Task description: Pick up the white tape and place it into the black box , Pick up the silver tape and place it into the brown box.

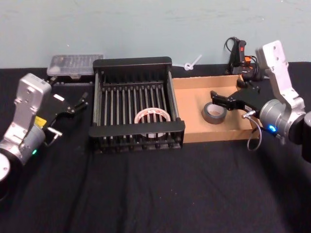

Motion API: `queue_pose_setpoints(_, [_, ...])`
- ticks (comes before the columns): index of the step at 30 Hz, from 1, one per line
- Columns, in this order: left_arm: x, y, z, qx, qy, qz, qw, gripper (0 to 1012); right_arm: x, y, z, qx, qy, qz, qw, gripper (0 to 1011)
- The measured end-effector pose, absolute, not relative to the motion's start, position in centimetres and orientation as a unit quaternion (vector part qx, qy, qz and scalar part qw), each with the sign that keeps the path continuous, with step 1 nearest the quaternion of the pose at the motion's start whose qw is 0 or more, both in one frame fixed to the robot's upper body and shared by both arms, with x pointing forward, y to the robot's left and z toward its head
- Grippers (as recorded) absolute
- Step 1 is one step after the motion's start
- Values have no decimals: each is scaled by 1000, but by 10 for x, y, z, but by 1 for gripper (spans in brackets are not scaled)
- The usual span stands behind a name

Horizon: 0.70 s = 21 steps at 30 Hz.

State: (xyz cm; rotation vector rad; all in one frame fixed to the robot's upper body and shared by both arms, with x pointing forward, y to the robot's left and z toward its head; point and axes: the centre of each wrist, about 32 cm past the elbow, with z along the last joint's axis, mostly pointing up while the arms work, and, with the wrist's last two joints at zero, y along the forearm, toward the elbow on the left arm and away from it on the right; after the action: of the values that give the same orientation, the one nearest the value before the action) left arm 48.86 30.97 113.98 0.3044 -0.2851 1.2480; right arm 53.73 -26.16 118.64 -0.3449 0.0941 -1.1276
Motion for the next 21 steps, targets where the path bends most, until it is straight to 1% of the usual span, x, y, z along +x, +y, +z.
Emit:
queue_pose_setpoints(1, [489, 310, 1140, 141, -132, 580, 791, 1001, 537, -262, 1186, -163, 44, -531, 830, 1002])
queue_pose_setpoints(6, [489, 310, 1140, 141, -132, 580, 791, 1001, 521, -257, 1183, -147, 4, -549, 823, 1002])
queue_pose_setpoints(10, [489, 310, 1140, 141, -132, 580, 791, 1001, 505, -254, 1176, -137, -35, -560, 816, 1003])
queue_pose_setpoints(13, [489, 310, 1140, 142, -132, 580, 791, 1001, 496, -253, 1171, -133, -49, -562, 815, 1002])
queue_pose_setpoints(14, [489, 310, 1140, 141, -132, 580, 791, 1001, 489, -253, 1168, -130, -56, -563, 814, 1002])
queue_pose_setpoints(17, [489, 310, 1140, 142, -132, 580, 791, 1001, 477, -252, 1162, -126, -61, -562, 815, 1002])
queue_pose_setpoints(20, [489, 310, 1140, 142, -132, 580, 791, 1001, 471, -252, 1159, -125, -61, -561, 816, 1002])
queue_pose_setpoints(21, [489, 310, 1140, 141, -132, 580, 791, 1001, 461, -253, 1153, -123, -56, -559, 818, 1002])
